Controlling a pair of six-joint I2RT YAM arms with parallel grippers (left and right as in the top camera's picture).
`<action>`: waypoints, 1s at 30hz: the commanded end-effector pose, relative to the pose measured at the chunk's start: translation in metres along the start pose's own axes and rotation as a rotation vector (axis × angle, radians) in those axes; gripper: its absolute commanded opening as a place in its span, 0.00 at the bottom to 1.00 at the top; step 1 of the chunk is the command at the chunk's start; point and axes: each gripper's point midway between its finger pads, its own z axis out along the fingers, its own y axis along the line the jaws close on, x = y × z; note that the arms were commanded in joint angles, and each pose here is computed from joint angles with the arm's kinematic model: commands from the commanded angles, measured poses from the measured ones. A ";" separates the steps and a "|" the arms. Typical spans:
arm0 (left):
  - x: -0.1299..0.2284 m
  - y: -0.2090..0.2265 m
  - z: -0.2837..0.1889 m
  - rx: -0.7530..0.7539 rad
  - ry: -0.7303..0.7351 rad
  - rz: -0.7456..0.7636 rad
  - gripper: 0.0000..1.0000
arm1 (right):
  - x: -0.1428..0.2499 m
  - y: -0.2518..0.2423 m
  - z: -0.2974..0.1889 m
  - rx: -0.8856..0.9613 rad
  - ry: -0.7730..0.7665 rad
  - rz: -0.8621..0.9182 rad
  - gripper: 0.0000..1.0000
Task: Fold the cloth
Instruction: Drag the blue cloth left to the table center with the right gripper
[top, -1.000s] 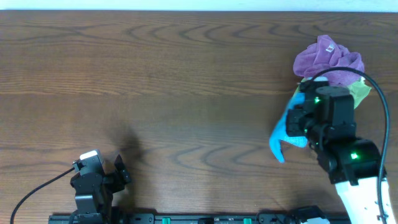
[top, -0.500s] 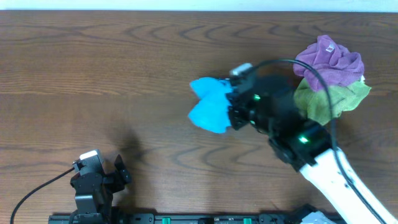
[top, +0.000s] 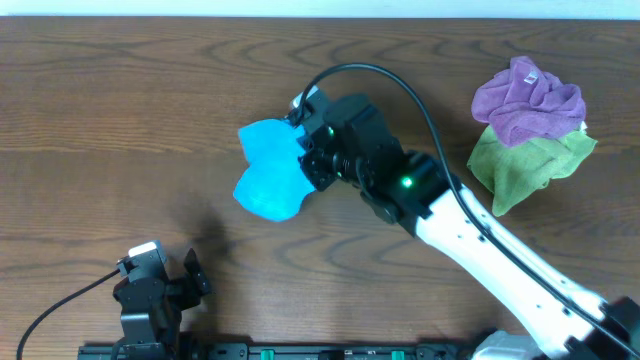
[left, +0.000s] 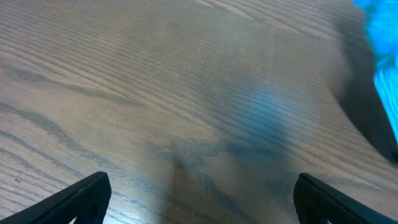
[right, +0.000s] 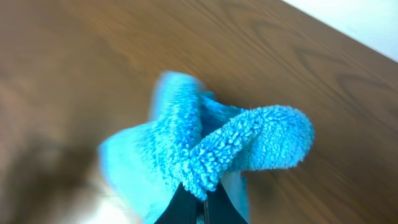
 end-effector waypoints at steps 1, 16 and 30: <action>0.021 0.003 0.007 -0.012 0.069 0.036 0.95 | 0.019 -0.064 0.023 0.218 0.073 0.023 0.08; 0.021 0.003 0.007 -0.012 0.069 0.036 0.95 | 0.036 -0.081 -0.004 0.151 0.147 0.082 0.93; 0.021 0.003 0.007 -0.012 0.069 0.036 0.95 | 0.113 0.023 0.017 -0.220 0.466 -0.060 0.80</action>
